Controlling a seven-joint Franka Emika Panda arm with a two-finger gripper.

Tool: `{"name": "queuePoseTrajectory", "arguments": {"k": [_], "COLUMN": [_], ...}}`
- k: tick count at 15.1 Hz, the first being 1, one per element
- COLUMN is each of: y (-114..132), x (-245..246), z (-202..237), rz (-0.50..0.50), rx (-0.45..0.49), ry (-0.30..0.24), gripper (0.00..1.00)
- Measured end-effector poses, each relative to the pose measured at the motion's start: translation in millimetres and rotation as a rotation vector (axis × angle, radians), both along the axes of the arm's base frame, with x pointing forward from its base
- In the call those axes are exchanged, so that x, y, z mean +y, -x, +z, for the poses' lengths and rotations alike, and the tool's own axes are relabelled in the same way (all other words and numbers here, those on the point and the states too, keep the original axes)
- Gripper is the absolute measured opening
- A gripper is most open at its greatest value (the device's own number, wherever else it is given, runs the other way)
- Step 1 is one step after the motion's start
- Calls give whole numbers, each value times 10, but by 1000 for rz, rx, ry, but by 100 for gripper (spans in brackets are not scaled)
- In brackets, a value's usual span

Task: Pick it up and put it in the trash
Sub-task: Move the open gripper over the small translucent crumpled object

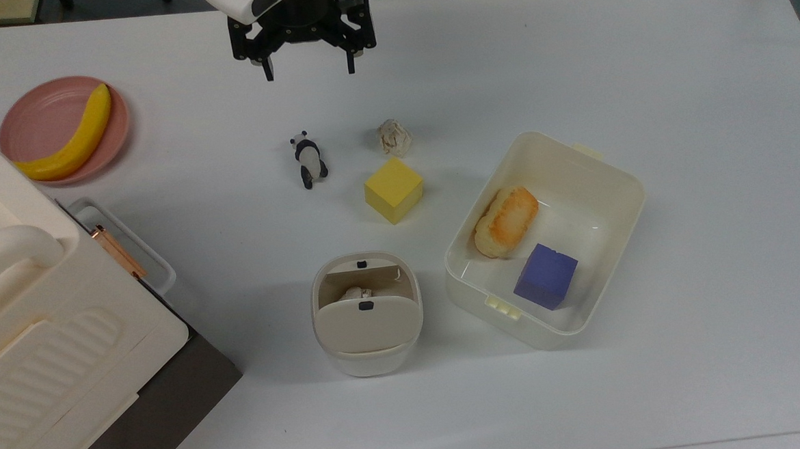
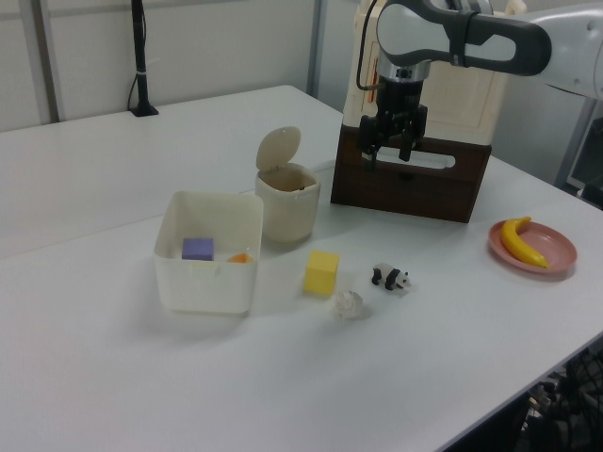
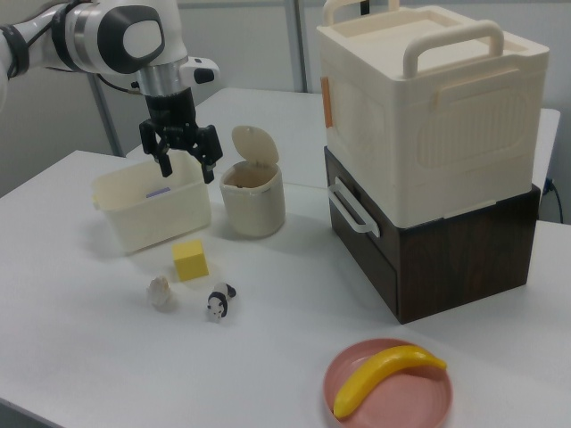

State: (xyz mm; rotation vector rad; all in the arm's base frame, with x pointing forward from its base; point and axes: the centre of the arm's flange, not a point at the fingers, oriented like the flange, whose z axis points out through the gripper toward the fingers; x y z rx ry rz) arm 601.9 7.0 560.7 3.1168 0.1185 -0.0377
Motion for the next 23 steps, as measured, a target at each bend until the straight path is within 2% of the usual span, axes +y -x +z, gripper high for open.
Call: {"name": "queuePoseTrajectory", "arguments": {"k": [4,9,11,12,13,14,16,18,23], "y": [0,1,1,0,0,0,0,-1,-10], "x": [-74,-102,-102,-102,-102,-102,-102,-107,-113], "z": [-5,-5,-5,-5,-6,-6,-6,-8,-57], "rz": [-43,-48,-47,-44,-41,-31,-14,-3,56], "rx": [0,0,0,1,1,1,1,2,13], "ry": [1,1,1,1,1,0,0,0,-2], "gripper": [100,100,96,91,78,59,35,2,1]}}
